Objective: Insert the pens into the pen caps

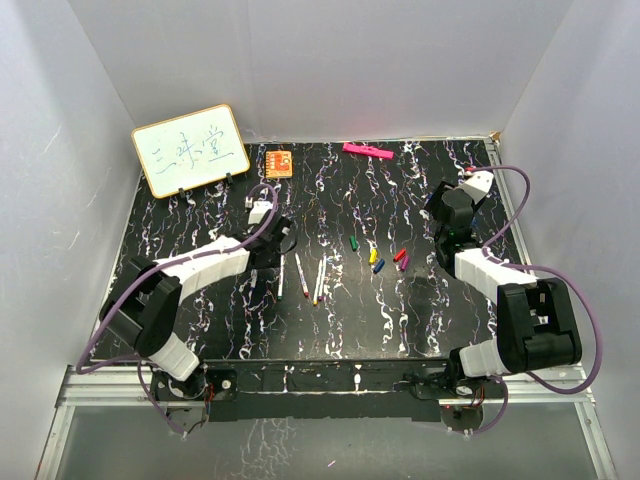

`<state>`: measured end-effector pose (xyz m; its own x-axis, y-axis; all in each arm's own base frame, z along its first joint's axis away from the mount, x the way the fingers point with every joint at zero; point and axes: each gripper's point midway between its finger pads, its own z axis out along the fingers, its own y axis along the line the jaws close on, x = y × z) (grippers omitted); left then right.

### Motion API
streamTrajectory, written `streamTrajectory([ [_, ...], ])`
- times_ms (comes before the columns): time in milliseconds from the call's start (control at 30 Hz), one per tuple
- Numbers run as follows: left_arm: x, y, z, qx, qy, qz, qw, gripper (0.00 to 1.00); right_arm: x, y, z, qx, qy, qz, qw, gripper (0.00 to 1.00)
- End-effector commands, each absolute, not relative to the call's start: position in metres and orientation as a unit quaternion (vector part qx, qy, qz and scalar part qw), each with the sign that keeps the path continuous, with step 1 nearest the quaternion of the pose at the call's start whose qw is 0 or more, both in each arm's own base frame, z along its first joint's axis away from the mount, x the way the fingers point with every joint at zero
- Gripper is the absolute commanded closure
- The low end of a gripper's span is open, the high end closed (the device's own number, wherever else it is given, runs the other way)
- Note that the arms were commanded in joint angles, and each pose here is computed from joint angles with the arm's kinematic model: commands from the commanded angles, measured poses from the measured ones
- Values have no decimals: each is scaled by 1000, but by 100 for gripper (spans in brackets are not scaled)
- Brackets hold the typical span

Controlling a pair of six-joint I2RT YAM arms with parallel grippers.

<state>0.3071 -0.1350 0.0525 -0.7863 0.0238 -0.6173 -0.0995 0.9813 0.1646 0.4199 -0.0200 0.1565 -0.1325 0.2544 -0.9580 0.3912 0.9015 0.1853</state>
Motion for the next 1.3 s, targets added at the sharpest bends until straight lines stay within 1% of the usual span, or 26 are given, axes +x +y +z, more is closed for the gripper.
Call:
streamTrajectory([
  [0, 297, -117, 45, -28, 948, 115, 296, 47, 431, -16, 178, 213, 734, -42, 644, 46],
  [133, 293, -106, 38, -48, 956, 102, 270, 47, 431, -17, 178, 213, 736, -43, 641, 46],
  [300, 291, -105, 34, -64, 967, 41, 242, 46, 432, -17, 178, 214, 736, -46, 640, 46],
  [500, 284, -109, 22, -34, 981, 44, 185, 39, 431, -19, 178, 218, 735, -50, 640, 46],
  [667, 288, -118, 23, -26, 982, 22, 185, 39, 430, -21, 177, 220, 735, -53, 639, 46],
  [800, 288, -119, 20, -21, 984, 23, 177, 40, 432, -21, 175, 221, 735, -55, 638, 46],
  [833, 288, -119, 20, -19, 984, 25, 174, 42, 432, -21, 175, 220, 736, -54, 638, 46],
  [900, 286, -117, 16, -14, 986, 34, 161, 49, 432, -20, 174, 221, 736, -54, 638, 47],
  [933, 284, -117, 14, -10, 987, 37, 153, 50, 432, -21, 174, 222, 735, -56, 638, 46],
  [1067, 279, -116, 12, 5, 991, 43, 128, 50, 431, -23, 175, 226, 733, -58, 639, 47],
  [1167, 270, -115, 8, 22, 994, 48, 92, 47, 429, -24, 177, 229, 731, -61, 640, 47],
  [1267, 259, -114, 1, 33, 996, 47, 64, 47, 428, -25, 180, 231, 728, -61, 642, 48],
])
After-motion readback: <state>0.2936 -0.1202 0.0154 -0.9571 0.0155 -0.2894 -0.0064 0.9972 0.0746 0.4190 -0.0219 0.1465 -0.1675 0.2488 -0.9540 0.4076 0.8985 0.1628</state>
